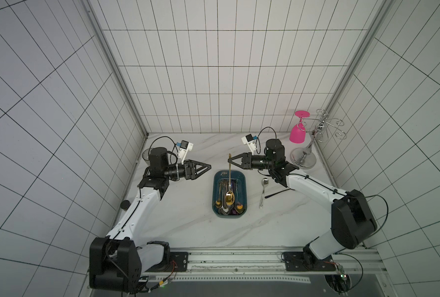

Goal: Put the spoon into the storage box
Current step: Pick up the spoon from the center of the board, then place the spoon in the storage box.

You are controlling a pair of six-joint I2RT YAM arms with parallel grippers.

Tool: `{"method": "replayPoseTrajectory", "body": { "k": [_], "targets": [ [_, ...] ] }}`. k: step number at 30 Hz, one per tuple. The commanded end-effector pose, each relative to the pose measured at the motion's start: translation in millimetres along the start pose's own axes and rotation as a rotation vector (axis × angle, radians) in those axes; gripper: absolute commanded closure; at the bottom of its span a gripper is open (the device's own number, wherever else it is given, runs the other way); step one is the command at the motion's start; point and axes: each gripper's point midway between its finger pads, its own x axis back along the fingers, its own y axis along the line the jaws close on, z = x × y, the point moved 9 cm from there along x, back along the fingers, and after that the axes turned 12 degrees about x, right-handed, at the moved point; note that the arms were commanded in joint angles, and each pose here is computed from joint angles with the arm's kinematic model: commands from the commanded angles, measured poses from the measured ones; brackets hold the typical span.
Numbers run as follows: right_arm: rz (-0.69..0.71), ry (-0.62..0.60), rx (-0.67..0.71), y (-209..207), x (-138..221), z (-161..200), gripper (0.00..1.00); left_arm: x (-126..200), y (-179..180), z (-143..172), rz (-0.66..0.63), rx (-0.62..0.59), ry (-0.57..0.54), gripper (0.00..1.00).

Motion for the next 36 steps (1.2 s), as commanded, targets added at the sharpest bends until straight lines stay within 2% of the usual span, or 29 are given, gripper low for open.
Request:
{"method": "replayPoseTrajectory", "body": {
  "k": [1,9,18,24,27,30,36],
  "targets": [
    [0.066,0.017,0.002,-20,-5,18,1.0,11,0,-9,-0.111,-0.046,-0.063,0.08],
    [0.158,0.067,-0.014,-52,-17,52,1.0,22,11,-21,-0.249,-0.043,-0.147,0.04],
    [0.21,0.109,-0.045,-87,-30,73,0.98,24,13,-20,-0.26,-0.041,-0.159,0.03],
    [0.213,0.116,-0.05,-86,-31,77,0.92,25,13,-21,-0.26,-0.04,-0.16,0.03],
    [0.217,0.129,-0.048,-80,-31,79,0.86,24,15,-21,-0.258,-0.035,-0.158,0.03],
    [0.244,0.117,-0.04,-76,-25,79,0.73,24,14,-22,-0.257,-0.03,-0.16,0.02],
    [0.339,0.137,-0.002,-60,-9,72,0.6,24,14,-22,-0.257,-0.027,-0.157,0.03]
  ]
}}
